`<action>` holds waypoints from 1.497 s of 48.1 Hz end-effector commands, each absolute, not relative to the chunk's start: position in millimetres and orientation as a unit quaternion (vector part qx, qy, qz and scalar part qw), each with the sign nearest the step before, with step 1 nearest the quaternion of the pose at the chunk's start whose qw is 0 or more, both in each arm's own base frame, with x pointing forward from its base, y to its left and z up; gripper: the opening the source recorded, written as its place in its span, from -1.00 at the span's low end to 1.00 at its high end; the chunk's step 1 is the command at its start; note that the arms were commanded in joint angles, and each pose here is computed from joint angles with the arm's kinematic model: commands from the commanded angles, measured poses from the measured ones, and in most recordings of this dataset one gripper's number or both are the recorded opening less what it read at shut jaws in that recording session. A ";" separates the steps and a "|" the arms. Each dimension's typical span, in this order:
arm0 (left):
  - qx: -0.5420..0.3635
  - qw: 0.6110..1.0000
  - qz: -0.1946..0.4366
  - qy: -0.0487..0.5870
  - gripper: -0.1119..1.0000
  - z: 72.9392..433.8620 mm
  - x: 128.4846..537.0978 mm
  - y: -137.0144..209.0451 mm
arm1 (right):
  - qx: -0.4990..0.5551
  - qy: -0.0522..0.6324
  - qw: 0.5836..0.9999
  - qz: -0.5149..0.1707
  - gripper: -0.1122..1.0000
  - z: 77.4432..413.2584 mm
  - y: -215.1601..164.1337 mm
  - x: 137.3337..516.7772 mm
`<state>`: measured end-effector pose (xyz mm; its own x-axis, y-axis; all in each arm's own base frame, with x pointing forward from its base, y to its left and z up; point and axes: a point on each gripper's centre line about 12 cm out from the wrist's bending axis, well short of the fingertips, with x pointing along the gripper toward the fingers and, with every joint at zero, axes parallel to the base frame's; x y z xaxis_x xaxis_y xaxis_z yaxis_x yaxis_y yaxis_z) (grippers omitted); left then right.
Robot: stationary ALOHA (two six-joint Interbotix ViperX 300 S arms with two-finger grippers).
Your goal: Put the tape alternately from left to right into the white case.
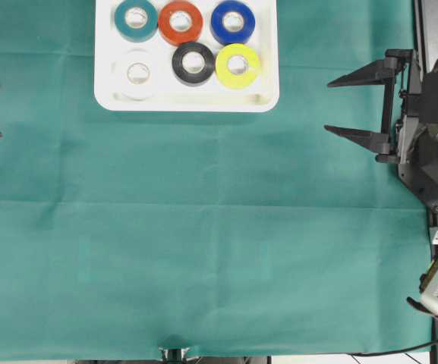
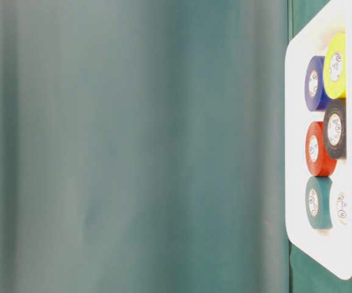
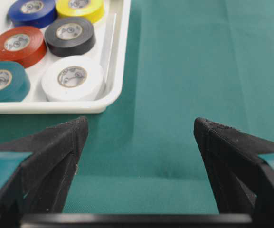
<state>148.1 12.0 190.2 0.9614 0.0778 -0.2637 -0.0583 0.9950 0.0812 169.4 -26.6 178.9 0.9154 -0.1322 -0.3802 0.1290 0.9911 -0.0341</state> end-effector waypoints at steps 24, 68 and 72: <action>0.037 0.990 0.036 0.130 0.99 194.5 150.0 12.6 | -0.002 0.189 0.980 -0.064 0.74 182.6 -26.0 171.9; 0.037 0.990 0.036 0.135 0.99 190.8 149.0 12.6 | -0.002 0.188 0.980 -0.060 0.74 181.2 -25.1 171.4; 0.037 0.990 0.036 0.135 0.99 190.8 149.0 12.6 | -0.002 0.187 0.980 -0.060 0.74 181.4 -25.0 171.4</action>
<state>147.3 11.9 187.1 0.9594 0.0777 -0.2711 -0.0573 0.9949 0.0825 168.8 -25.7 177.5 0.9172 -0.1257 -0.3781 0.1230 0.9919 -0.0314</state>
